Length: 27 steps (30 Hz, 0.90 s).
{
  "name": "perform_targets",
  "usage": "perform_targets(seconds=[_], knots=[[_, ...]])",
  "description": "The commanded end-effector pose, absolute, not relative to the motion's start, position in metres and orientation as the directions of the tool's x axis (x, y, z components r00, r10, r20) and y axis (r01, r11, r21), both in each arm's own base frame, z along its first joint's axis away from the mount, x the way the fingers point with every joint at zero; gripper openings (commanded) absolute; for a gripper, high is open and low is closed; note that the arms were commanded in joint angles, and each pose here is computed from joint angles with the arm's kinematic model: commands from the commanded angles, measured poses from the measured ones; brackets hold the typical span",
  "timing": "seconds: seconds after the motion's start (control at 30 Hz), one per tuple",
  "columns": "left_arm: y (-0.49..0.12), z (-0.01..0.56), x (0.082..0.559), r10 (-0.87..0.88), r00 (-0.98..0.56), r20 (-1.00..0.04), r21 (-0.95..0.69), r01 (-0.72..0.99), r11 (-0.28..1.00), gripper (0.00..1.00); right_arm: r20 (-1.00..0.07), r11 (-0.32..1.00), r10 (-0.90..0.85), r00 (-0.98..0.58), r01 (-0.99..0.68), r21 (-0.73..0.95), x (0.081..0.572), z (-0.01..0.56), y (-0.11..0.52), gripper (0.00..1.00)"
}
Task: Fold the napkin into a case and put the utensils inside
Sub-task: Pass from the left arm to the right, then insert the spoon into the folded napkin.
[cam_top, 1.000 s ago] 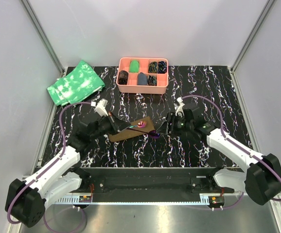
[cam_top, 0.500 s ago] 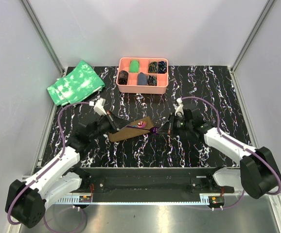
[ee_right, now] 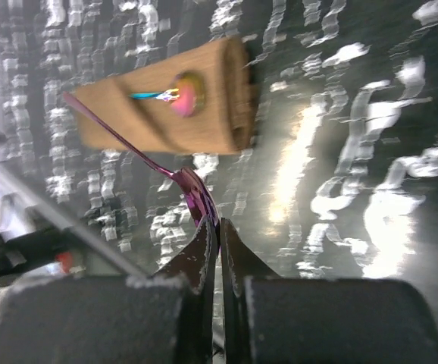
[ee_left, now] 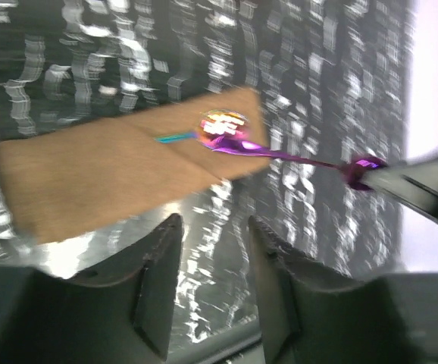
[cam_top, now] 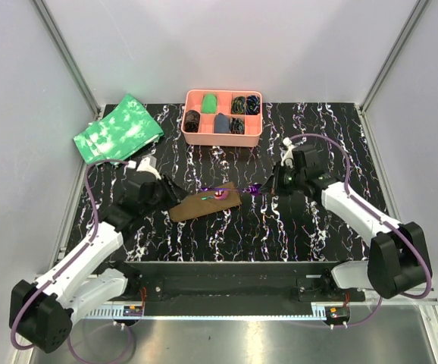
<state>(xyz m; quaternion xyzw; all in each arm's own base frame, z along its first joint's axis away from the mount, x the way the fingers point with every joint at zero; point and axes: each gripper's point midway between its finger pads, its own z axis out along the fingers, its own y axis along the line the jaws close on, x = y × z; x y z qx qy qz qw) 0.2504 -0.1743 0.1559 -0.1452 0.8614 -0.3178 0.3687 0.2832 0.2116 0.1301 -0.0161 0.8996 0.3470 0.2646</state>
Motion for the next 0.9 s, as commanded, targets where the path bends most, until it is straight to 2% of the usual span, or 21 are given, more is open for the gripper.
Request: perform_targets(seconds=[0.0, 0.03, 0.07, 0.13, 0.27, 0.43, 0.87], knots=[[-0.137, 0.133, 0.259, -0.485, -0.648, -0.588, -0.517, -0.16, 0.841, 0.27, -0.583, 0.854, 0.016, -0.812, -0.291, 0.43, 0.298, 0.133, 0.182, 0.0], [-0.136, 0.126, 0.26, -0.483, -0.655, -0.581, -0.506, -0.175, 0.845, 0.13, -0.587, 0.859, -0.01, -0.81, -0.308, 0.41, 0.301, 0.13, 0.181, 0.0], [-0.134, 0.119, 0.259, -0.483, -0.659, -0.576, -0.497, -0.187, 0.847, 0.09, -0.607, 0.864, -0.042, -0.793, -0.335, 0.377, 0.306, 0.133, 0.179, 0.0], [-0.132, 0.114, 0.262, -0.486, -0.653, -0.582, -0.49, -0.195, 0.849, 0.03, -0.577, 0.866, -0.083, -0.812, -0.345, 0.361, 0.306, 0.123, 0.177, 0.0], [-0.127, 0.102, 0.264, -0.474, -0.654, -0.59, -0.463, -0.207, 0.862, 0.01, -0.566, 0.878, -0.146, -0.811, -0.37, 0.303, 0.317, 0.118, 0.172, 0.0], [-0.121, 0.093, 0.27, -0.458, -0.649, -0.607, -0.423, -0.223, 0.878, 0.0, -0.555, 0.866, -0.173, -0.814, -0.394, 0.309, 0.321, 0.115, 0.176, 0.0], [-0.114, 0.047, 0.272, -0.449, -0.7, -0.556, -0.352, -0.292, 0.889, 0.0, -0.507, 0.798, -0.196, -0.839, -0.437, 0.415, 0.321, 0.103, 0.2, 0.0]])
